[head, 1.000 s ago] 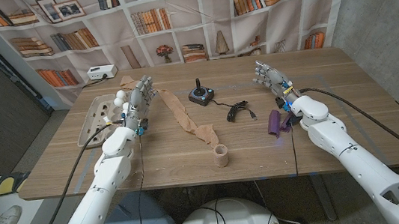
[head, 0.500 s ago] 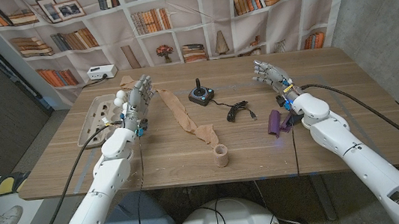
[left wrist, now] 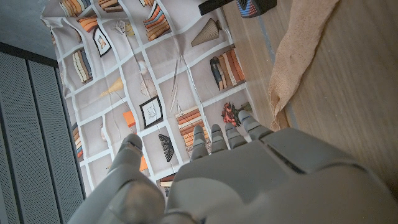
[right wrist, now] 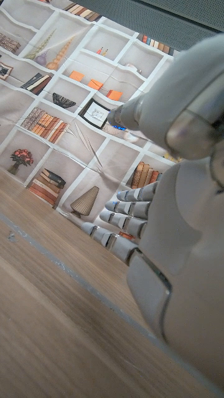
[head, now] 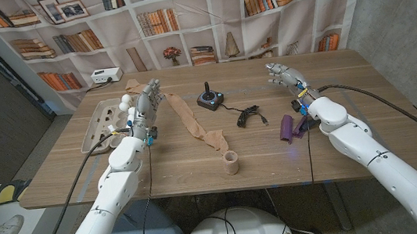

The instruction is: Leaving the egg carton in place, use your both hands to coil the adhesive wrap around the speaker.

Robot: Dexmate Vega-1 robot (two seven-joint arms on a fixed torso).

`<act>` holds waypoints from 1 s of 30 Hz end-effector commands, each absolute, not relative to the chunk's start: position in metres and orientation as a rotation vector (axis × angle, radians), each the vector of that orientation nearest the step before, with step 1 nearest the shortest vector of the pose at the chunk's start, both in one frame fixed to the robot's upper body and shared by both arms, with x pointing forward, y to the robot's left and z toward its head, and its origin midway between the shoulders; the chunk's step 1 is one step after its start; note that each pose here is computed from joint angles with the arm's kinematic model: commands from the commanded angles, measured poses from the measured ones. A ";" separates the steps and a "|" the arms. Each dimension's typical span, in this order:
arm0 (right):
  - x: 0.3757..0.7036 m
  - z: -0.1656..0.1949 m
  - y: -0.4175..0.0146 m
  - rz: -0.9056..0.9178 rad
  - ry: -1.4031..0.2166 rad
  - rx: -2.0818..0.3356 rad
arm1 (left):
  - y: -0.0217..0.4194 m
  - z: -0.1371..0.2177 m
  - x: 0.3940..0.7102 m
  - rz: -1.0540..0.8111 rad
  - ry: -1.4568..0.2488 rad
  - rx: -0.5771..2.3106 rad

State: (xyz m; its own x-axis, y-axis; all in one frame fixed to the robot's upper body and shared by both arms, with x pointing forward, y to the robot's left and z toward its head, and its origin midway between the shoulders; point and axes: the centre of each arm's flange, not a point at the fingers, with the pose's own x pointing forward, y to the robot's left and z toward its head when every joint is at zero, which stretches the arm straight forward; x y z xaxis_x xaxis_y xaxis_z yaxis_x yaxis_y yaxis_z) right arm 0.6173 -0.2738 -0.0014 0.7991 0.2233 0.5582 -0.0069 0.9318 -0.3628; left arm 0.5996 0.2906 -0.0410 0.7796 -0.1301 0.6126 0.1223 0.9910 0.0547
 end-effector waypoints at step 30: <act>0.607 0.034 -0.245 0.018 -0.727 -0.753 | 0.294 -0.040 0.603 -0.106 -0.674 0.043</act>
